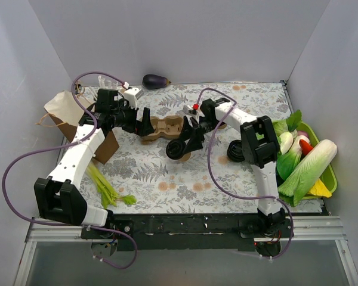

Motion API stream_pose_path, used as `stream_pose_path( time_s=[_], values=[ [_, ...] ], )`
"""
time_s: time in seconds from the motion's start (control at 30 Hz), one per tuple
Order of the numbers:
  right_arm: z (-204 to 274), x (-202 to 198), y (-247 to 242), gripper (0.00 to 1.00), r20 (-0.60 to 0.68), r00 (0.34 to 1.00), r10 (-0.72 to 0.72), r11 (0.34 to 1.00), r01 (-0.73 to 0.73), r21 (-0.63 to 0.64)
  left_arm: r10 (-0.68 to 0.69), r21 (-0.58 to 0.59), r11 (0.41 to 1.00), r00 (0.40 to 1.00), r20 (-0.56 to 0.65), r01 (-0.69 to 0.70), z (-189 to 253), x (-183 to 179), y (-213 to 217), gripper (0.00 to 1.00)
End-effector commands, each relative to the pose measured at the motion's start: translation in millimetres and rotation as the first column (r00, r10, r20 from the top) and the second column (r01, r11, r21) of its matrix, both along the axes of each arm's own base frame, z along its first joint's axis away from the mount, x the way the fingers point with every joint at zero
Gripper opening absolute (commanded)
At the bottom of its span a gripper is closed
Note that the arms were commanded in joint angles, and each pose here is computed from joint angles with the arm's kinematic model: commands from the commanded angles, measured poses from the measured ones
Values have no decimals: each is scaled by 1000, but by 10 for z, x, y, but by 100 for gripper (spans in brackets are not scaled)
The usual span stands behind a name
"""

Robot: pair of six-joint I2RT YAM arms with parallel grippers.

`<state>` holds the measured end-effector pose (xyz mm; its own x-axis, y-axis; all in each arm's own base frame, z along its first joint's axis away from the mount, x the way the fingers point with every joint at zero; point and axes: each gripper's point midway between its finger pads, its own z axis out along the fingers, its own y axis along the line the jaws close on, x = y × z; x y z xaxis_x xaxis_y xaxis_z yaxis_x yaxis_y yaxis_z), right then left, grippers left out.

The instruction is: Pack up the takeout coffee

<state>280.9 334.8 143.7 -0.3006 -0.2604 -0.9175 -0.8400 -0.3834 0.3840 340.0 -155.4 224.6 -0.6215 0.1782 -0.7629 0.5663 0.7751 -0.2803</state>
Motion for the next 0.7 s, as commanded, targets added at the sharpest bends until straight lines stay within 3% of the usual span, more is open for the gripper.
stream_pose_path(
  time_s=[0.0,0.27,0.3,0.33,0.67],
  values=[
    [89,118,77,62,-49,998,-29,985,37,171,-30,53,998,999,21,28,56,-13,67,97],
    [-194,181,47,73,-116,991,-59,982,78,172,-18,60,998,1000,5,18,-70,-26,85,98],
    [-218,176,38,88,-134,989,-61,983,83,166,-18,58,998,1000,1,18,-86,-40,85,98],
    [-245,158,37,92,-146,988,-60,984,83,159,-21,55,998,1000,5,20,-88,-45,81,98],
    [-269,91,8,96,-148,987,-56,987,76,140,-47,25,999,999,-10,47,-133,-154,35,98]
  ],
)
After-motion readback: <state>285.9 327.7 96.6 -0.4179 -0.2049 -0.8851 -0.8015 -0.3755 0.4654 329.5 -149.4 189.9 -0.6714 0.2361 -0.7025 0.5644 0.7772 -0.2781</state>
